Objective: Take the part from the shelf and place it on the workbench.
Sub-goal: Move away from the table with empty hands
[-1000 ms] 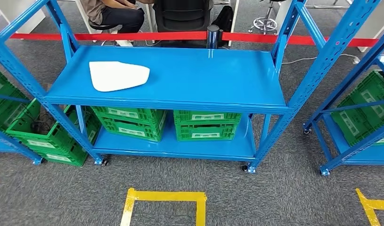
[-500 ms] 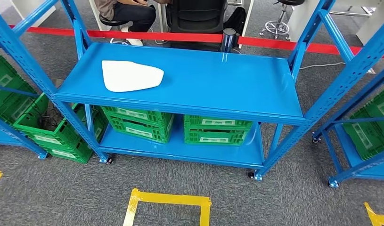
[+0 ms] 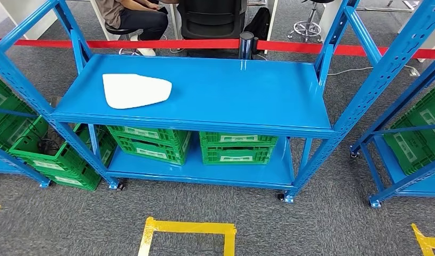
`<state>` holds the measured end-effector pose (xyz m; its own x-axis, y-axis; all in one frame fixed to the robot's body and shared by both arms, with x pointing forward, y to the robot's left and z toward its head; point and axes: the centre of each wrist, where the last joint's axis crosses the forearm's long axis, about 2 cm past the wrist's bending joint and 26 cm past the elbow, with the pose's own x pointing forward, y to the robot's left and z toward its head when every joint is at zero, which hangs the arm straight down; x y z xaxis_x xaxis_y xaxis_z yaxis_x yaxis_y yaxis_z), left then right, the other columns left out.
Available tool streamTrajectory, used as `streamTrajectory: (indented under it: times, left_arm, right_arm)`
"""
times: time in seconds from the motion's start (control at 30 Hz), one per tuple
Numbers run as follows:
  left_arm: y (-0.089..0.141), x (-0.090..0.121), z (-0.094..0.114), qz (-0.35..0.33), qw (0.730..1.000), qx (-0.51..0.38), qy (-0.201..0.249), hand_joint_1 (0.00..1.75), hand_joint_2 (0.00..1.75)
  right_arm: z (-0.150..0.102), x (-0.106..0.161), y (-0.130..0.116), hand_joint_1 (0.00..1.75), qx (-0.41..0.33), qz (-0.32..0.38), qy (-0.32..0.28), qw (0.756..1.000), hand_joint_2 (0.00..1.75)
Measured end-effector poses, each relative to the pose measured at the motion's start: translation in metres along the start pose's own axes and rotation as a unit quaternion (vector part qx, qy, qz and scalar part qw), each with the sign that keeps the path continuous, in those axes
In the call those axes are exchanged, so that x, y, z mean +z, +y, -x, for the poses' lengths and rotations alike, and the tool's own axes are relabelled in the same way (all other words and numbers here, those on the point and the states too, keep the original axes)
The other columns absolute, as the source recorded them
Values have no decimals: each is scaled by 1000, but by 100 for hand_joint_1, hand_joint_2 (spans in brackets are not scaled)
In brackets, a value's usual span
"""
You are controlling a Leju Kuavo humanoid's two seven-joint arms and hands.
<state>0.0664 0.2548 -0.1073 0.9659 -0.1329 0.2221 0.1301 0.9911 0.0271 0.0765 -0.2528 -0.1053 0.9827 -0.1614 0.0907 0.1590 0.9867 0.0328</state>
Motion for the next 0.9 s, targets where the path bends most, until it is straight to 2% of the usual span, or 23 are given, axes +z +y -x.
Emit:
streamTrajectory:
  times: [0.17, 0.3, 0.43, 0.9]
  left_arm:
    - [-4, 1, 7, 7, 1000, -19, 2, 0, 175]
    - [-7, 2, 16, 17, 999, -34, 5, 0, 0]
    - [-10, 3, 23, 27, 999, -44, 6, 0, 0]
    - [-12, 6, 42, 49, 998, -37, 1, 0, 0]
  right_arm:
    - [6, 0, -1, 0, 21, 4, -10, 1000, 175]
    - [15, -1, -4, 0, 31, 4, -11, 999, 175]
    - [22, -1, -8, 0, 39, 3, -16, 999, 0]
    - [42, -2, -24, 0, 60, 1, -36, 998, 0]
